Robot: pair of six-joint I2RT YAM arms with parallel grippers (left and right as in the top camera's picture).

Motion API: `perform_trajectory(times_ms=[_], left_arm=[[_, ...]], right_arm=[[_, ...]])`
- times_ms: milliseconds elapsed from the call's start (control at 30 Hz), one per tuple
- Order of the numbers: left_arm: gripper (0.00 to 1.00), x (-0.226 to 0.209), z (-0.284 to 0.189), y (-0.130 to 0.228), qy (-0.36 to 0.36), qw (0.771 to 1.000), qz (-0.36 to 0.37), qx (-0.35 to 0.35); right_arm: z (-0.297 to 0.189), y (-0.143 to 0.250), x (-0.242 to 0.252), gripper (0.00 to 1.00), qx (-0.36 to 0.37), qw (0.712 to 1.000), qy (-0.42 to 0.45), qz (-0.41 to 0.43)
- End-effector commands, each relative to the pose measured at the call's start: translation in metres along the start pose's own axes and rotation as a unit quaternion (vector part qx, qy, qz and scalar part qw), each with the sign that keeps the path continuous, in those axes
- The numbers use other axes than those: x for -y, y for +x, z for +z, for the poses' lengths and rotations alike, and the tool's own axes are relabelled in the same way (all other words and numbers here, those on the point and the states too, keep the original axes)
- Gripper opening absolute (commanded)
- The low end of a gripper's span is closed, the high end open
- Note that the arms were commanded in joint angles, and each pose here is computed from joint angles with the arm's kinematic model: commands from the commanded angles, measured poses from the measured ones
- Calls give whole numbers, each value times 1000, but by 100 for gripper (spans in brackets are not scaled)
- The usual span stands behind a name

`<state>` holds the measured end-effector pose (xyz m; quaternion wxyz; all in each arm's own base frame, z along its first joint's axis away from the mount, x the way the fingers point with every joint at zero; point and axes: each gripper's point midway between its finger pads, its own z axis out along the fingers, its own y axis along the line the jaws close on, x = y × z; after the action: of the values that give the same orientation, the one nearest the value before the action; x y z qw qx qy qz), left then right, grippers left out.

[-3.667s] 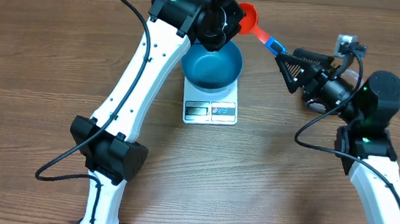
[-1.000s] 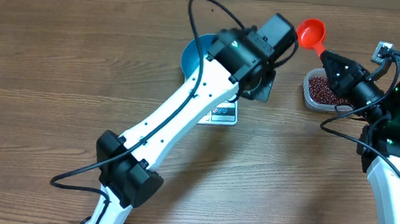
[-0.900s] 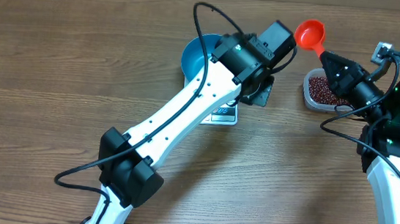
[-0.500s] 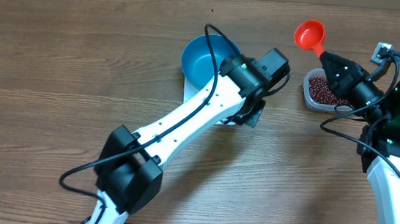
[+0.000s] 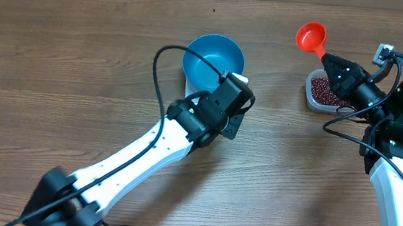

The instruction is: Scoop item into bowl and weigh 150g on scale

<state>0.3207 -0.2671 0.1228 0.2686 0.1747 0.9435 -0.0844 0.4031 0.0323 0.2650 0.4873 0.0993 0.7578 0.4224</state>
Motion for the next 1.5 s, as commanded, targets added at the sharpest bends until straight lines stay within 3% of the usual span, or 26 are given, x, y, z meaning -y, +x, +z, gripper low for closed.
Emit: perform_trajectory(times_ms=[0, 367, 733, 1467], left_arm=[[4, -10, 27, 21, -18, 998, 60, -28], [4, -7, 72, 13, -19, 994, 110, -8], [4, -47, 94, 10, -41, 996, 83, -18], [4, -31, 100, 17, -1, 995, 95, -29]], right_arm=[[-1, -10, -7, 4, 9, 1000, -6, -12], [-1, -9, -6, 4, 7, 1000, -4, -10], [-1, -9, -6, 4, 7, 1000, -4, -9], [-1, -9, -6, 4, 7, 1000, -4, -9]])
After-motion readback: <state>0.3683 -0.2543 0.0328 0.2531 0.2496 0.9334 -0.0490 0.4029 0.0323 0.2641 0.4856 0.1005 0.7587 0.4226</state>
